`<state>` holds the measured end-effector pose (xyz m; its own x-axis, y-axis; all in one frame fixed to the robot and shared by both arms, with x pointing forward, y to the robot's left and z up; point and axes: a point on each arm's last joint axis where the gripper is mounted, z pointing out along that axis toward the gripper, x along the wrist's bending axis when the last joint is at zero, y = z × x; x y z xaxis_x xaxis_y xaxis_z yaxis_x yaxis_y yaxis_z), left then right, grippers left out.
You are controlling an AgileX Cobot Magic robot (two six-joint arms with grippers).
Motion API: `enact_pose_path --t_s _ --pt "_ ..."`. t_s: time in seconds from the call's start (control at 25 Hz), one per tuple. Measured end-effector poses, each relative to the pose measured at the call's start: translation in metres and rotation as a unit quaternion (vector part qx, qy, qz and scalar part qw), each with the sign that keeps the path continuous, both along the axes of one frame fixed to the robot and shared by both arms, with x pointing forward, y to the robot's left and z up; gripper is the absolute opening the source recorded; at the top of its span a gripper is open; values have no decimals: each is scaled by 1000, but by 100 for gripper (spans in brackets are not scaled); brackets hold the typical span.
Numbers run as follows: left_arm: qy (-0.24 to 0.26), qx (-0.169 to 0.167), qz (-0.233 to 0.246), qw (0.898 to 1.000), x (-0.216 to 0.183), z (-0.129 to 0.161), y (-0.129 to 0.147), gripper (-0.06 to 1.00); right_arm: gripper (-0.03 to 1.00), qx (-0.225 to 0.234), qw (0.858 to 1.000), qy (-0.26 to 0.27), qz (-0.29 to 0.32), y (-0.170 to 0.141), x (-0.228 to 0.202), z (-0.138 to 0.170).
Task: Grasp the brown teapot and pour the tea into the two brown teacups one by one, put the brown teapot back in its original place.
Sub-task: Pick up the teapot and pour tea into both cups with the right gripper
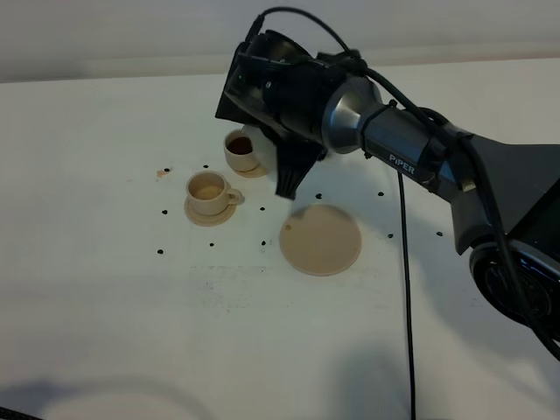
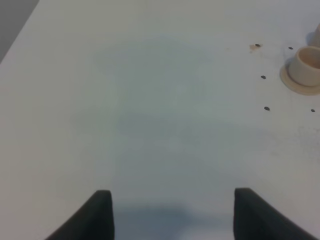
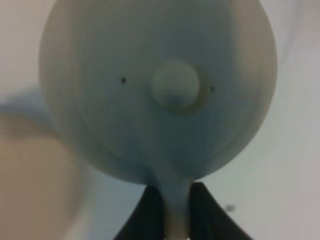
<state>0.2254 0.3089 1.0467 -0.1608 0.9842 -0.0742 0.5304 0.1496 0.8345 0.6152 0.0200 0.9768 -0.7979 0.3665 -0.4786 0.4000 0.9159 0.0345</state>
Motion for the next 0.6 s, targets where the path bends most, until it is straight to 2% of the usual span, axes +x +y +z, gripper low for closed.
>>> enact_pose_path --t_s 0.24,0.44,0.6 --pt "0 0 0 1000 0 0 0 50 10 61 996 55 -33 -4 1 -6" --pt "0 0 0 1000 0 0 0 50 10 62 994 67 -54 -17 9 -14" --pt "0 0 0 1000 0 0 0 50 10 64 996 56 -37 -15 4 0"
